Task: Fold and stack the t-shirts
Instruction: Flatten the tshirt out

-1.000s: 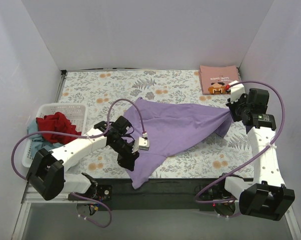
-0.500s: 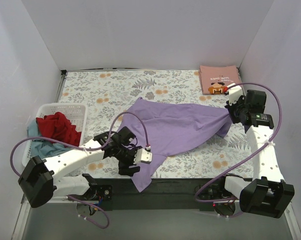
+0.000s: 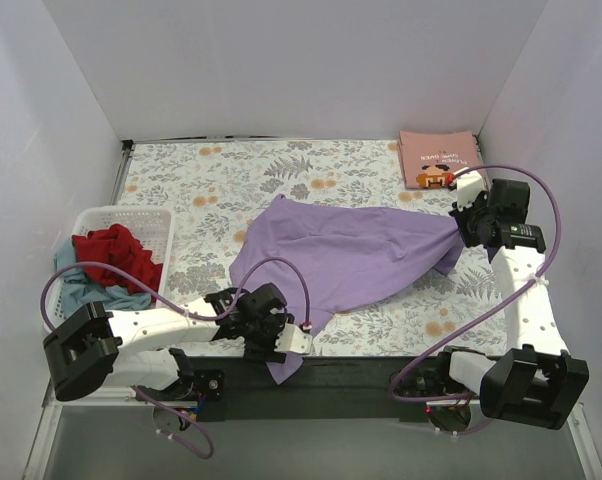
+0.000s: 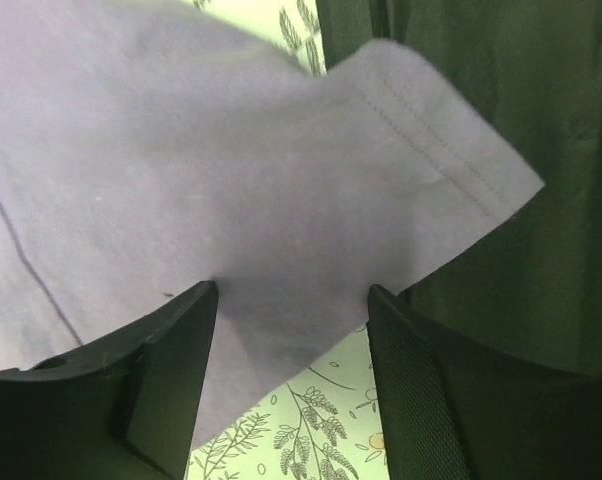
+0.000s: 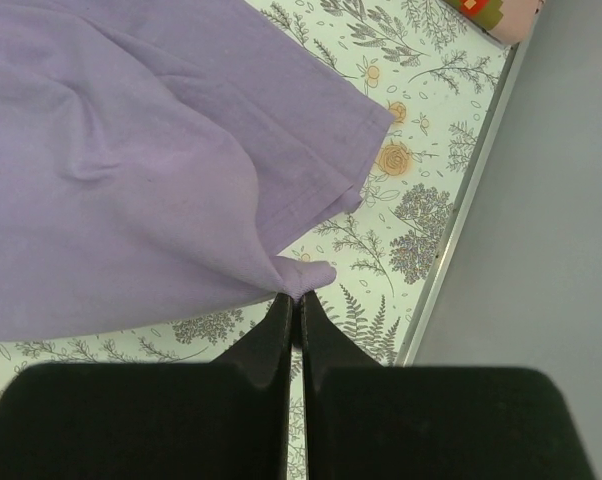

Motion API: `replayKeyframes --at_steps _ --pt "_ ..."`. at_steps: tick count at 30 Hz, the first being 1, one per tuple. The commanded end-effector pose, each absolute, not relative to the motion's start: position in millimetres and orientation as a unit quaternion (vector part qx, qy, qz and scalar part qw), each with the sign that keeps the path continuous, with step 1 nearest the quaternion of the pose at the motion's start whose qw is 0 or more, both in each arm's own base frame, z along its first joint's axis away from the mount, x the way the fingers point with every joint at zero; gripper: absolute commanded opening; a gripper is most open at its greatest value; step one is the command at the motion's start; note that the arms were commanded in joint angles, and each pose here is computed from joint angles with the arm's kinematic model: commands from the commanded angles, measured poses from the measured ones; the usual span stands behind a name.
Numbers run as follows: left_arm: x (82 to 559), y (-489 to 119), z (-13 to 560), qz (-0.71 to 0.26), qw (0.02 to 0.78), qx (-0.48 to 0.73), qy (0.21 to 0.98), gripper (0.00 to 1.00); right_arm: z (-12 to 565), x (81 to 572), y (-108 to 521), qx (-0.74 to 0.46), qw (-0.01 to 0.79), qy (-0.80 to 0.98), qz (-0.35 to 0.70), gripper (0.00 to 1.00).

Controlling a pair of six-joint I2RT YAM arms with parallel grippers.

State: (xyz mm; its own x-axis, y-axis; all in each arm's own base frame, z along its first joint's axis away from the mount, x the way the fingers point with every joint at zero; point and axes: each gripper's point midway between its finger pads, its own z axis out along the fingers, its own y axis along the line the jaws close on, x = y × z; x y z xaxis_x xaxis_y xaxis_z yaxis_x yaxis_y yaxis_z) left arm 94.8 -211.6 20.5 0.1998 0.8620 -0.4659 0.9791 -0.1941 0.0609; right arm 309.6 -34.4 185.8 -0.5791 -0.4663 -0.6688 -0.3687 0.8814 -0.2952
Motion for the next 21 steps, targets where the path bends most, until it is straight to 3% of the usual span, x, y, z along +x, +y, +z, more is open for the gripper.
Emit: replayKeyframes --at_steps 1,2,7,9,14,17,21 --pt "104.2 -208.5 9.1 -0.136 0.191 0.768 0.595 0.53 189.9 317.6 -39.8 -0.236 0.404 0.881 -0.077 0.01" --pt "104.6 -205.4 5.6 -0.131 0.187 0.77 0.595 0.42 188.9 317.5 -39.8 -0.236 0.402 0.881 -0.077 0.01" --pt "99.4 -187.3 -10.5 -0.115 0.165 0.778 0.595 0.22 184.5 320.9 -40.4 -0.238 0.396 0.884 -0.075 0.01" --pt "98.5 -188.1 -4.6 -0.12 0.174 0.777 0.593 0.01 184.1 322.2 -40.0 -0.238 0.395 0.884 -0.073 0.01" --pt "96.7 -196.3 41.8 -0.177 0.188 0.729 0.634 0.0 195.4 321.7 -33.0 -0.24 0.406 0.88 -0.057 0.01" --pt "137.6 -200.3 101.7 -0.193 0.264 0.67 0.667 0.0 222.1 320.4 -27.9 -0.244 0.43 0.868 -0.053 0.01" --pt "233.4 -173.7 183.4 -0.181 0.379 0.542 0.727 0.0 270.2 335.9 -22.9 -0.233 0.477 0.846 -0.048 0.01"
